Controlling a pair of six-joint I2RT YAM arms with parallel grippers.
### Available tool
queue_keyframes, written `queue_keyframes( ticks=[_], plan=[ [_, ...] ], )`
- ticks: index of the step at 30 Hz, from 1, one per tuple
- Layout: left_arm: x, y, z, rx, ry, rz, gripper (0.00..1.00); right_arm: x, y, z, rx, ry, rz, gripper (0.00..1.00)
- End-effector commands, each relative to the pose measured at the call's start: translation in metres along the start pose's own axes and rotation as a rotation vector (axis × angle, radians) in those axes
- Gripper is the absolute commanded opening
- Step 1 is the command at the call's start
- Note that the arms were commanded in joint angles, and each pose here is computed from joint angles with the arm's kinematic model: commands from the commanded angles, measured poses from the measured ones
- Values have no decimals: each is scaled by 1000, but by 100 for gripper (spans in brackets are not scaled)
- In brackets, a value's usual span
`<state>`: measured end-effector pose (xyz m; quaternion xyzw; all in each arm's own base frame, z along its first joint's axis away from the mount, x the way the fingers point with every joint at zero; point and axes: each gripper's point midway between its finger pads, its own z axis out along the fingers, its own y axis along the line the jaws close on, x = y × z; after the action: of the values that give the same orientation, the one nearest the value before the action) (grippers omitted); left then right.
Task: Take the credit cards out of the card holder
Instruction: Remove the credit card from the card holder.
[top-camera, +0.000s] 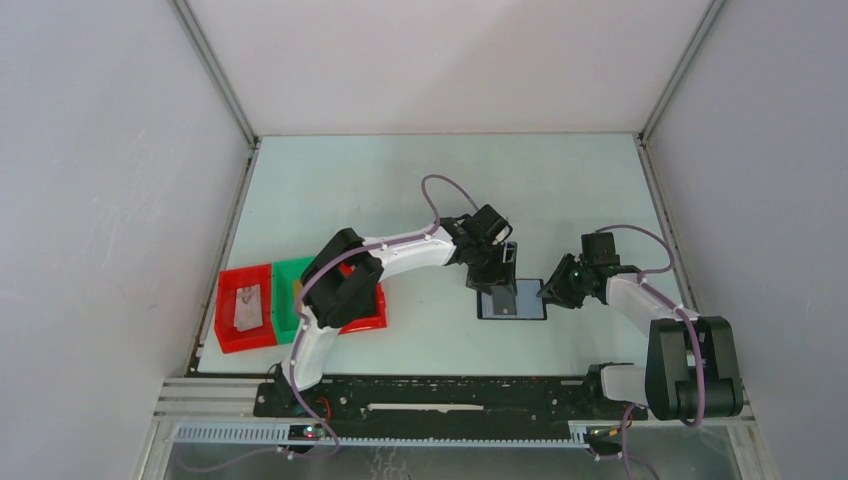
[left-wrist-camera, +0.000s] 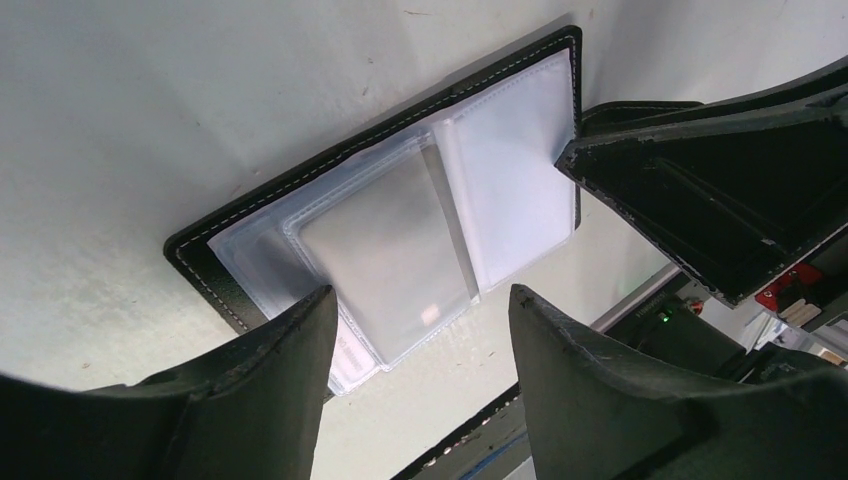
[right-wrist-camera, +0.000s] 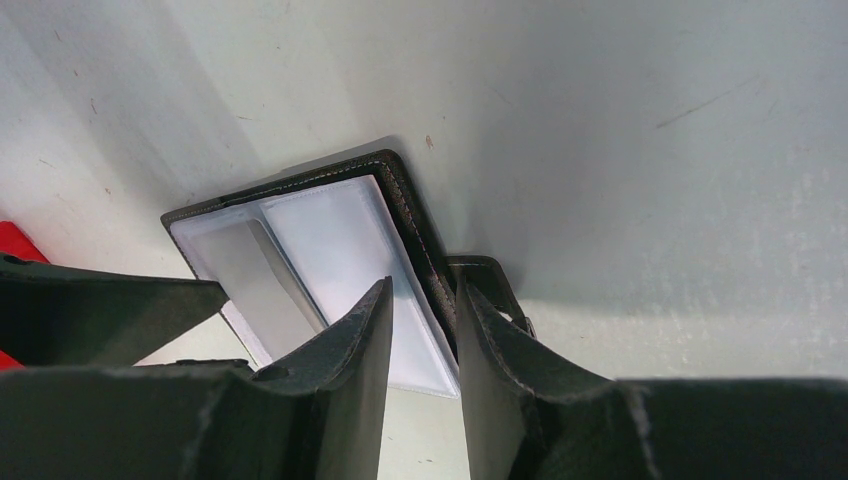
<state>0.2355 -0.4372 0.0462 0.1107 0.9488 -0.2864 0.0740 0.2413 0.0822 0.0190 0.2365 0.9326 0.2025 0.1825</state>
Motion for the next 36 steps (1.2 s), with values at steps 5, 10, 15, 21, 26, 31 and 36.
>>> queue_keyframes(
  ticks=[5, 10, 15, 21, 26, 31, 36],
  plan=[
    [-1, -15, 10, 79, 18, -29, 69, 2, -2, 4, 0, 3, -16, 38],
    [-2, -9, 10, 54, -1, -37, 68, 2, -2, 4, 0, 2, -17, 38],
    [2, 6, 8, -15, -11, -67, 68, 2, -1, 4, -2, 4, -17, 38],
    [7, 18, 2, -74, -13, -81, 66, 2, -1, 5, -5, 4, -17, 38],
    [10, 26, -5, -113, -27, -97, 66, 2, 0, 6, -9, 8, -16, 38],
    [13, 32, -6, -134, -30, -112, 66, 2, 0, 6, -11, 8, -14, 38],
    [15, 32, -3, -130, -15, -113, 65, 2, 0, 6, -13, 10, -15, 38]
  ],
)
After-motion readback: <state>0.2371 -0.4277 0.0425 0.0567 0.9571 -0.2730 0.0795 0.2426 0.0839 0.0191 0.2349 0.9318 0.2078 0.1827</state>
